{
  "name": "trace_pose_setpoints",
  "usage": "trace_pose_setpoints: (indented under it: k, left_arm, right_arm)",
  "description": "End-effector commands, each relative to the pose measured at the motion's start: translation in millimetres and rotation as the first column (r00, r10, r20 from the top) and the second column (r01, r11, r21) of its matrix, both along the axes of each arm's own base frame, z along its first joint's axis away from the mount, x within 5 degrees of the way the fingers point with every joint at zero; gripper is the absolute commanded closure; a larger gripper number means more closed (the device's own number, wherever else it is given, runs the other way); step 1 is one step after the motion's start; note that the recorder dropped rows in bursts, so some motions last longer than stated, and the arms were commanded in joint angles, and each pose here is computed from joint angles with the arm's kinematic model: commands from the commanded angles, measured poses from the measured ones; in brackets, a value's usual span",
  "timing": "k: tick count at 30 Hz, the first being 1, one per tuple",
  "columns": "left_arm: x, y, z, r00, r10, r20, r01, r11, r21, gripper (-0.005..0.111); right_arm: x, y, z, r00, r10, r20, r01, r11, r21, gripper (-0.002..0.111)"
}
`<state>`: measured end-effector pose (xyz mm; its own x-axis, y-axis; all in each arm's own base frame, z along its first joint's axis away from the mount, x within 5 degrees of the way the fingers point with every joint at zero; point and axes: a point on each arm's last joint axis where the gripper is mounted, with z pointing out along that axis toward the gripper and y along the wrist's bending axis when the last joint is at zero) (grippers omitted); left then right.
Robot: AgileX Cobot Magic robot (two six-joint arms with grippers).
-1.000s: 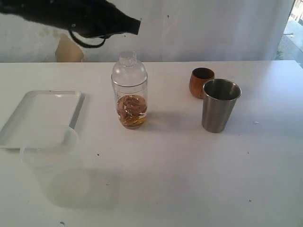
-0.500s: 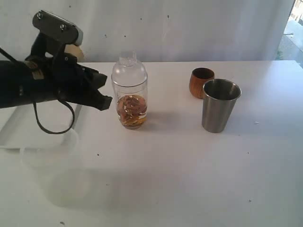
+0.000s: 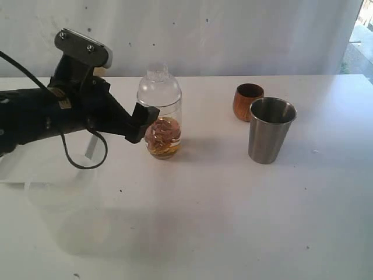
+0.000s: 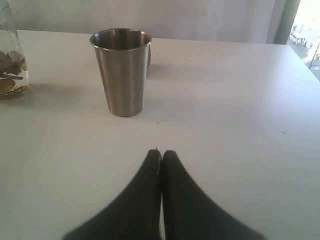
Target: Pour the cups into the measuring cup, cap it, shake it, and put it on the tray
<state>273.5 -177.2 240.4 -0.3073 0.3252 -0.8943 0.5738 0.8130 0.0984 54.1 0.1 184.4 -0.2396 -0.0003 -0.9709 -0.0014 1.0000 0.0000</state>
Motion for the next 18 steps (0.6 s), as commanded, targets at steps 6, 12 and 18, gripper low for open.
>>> trace_pose_setpoints:
  k: [6, 12, 18]
  left_arm:
    - [16, -12, -26, 0.998, 0.002, 0.056, 0.001, 0.999, -0.046, 0.002]
    - [15, -12, -21, 0.999, 0.018, 0.051, -0.014, 0.996, -0.088, 0.002]
    - [8, -10, -12, 1.000, 0.013, 0.021, -0.011, 0.996, -0.084, 0.002]
  right_arm:
    - [0, 0, 0, 1.000, -0.006, 0.009, 0.006, 1.000, 0.006, 0.108]
    - [0, 0, 0, 1.000, -0.006, 0.009, 0.006, 1.000, 0.006, 0.108]
    - [0, 0, 0, 1.000, -0.006, 0.009, 0.006, 1.000, 0.006, 0.108]
